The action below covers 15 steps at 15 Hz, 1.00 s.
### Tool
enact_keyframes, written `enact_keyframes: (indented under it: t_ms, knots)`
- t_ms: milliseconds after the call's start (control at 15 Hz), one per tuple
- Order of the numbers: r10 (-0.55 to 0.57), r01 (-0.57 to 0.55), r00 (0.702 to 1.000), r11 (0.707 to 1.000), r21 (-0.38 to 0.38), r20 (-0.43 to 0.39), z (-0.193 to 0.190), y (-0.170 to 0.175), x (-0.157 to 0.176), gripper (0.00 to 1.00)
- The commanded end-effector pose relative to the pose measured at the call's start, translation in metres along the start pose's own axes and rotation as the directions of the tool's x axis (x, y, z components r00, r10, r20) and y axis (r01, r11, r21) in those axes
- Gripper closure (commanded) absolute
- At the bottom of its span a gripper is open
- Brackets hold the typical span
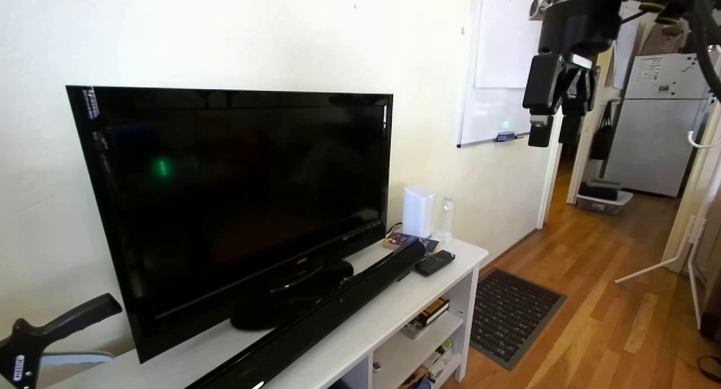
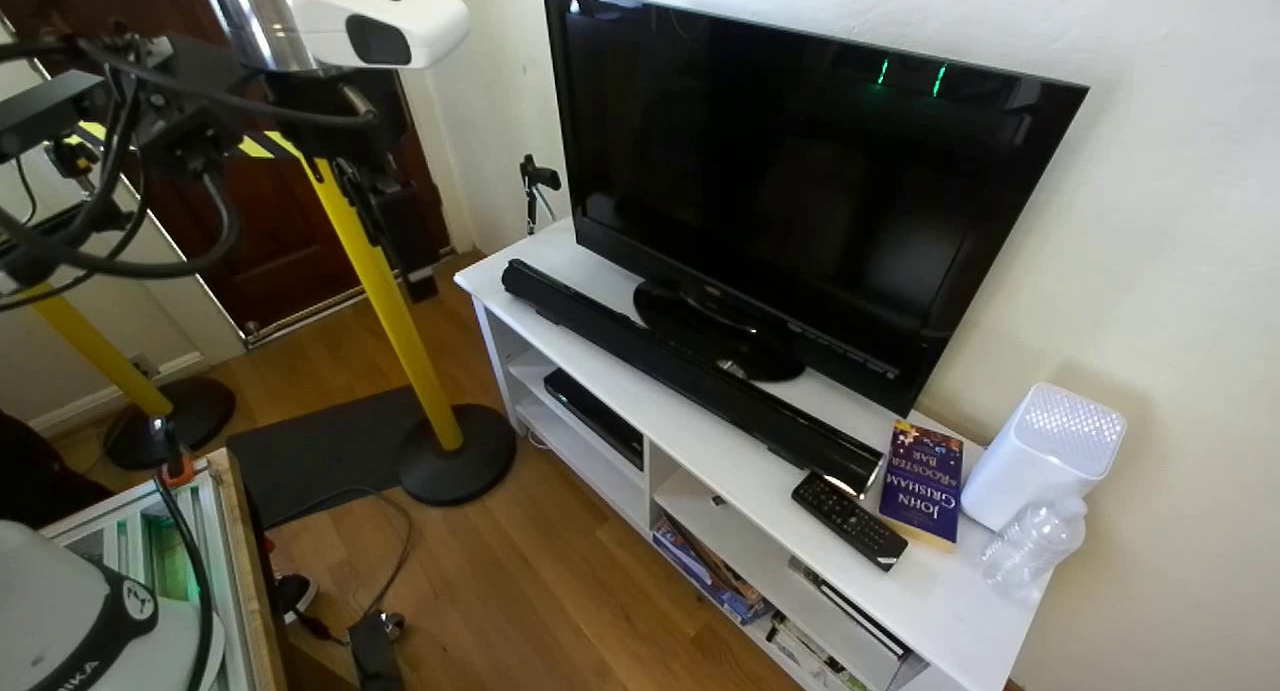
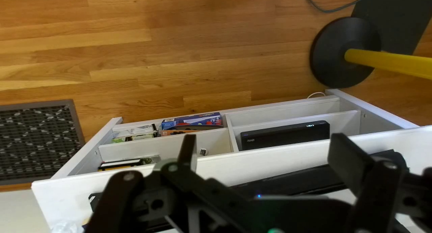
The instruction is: Press the button on the black object
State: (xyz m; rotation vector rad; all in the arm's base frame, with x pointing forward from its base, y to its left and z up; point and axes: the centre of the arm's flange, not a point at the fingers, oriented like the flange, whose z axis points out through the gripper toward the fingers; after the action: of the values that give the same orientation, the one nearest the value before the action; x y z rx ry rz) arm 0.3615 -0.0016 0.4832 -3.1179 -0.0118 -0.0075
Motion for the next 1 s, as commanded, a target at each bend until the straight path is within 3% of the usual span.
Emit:
enact_keyframes:
  t_ms: [0,333,933]
  knots:
    - [0.000,0.000,1.000,1.000,0.000,0.000,0.000,0.000,0.000,0.00]
    - [-0.007,0.007,1.000,1.000,0.008,-0.001,0.002,-0.002,0.006,0.00]
    - [-0.124,0.124,0.992,0.992,0.001,-0.025,0.073,-0.027,0.103,0.00]
